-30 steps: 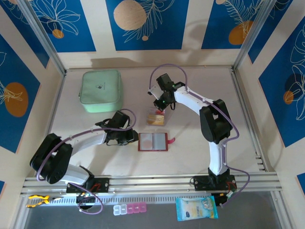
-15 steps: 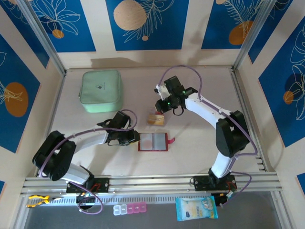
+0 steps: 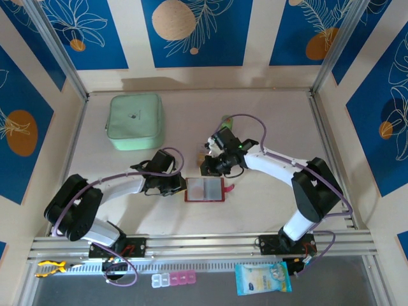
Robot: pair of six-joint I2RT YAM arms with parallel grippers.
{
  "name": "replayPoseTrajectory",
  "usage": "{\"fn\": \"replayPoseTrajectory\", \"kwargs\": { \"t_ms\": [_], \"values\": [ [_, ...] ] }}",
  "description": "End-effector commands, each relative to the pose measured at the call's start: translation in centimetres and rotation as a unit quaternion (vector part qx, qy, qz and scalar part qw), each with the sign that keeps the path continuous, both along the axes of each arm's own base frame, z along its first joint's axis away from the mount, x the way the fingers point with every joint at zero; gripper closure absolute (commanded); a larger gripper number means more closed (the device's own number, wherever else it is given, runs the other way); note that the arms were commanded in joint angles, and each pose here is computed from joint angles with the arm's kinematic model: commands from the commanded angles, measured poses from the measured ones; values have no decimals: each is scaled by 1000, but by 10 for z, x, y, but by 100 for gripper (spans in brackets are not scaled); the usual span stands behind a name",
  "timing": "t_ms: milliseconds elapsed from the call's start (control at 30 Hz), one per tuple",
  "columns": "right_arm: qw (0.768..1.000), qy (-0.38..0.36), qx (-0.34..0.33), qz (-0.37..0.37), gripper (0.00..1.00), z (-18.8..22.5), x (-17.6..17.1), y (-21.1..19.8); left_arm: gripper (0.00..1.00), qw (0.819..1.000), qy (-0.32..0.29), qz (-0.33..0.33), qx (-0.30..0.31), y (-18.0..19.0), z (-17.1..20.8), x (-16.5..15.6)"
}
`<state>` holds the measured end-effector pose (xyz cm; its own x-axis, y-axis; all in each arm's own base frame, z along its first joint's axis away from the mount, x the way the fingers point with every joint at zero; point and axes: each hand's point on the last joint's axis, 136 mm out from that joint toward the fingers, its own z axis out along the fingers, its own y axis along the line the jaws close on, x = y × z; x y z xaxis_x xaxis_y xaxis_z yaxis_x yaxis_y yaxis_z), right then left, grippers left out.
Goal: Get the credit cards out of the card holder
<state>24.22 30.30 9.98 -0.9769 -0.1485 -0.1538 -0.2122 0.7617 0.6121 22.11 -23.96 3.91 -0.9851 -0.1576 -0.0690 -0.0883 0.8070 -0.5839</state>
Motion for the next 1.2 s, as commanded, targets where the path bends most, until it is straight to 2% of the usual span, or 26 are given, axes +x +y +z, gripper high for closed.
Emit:
{"fn": "replayPoseTrajectory", "kwargs": {
  "t_ms": [0,167,267,400,767,1167],
  "values": [
    [998,54,36,-20,76,-2,-18,11,90,1000,3,-10,-13,-6,0,-5],
    [996,79,43,-29,62,-17,-27,17,93,999,6,-19,-31,-13,0,-5],
    [995,89,30,-34,63,-27,-29,16,94,999,10,-20,-29,-13,-2,-7],
    [994,98,33,-31,70,-34,-30,19,94,999,20,-24,-20,-11,-10,-11],
    [992,126,-4,-29,72,-61,-35,19,95,999,35,-23,1,-5,-22,-14],
    [991,119,-53,-38,71,-72,-35,3,95,999,37,-24,14,-2,-25,-14]
  ]
}}
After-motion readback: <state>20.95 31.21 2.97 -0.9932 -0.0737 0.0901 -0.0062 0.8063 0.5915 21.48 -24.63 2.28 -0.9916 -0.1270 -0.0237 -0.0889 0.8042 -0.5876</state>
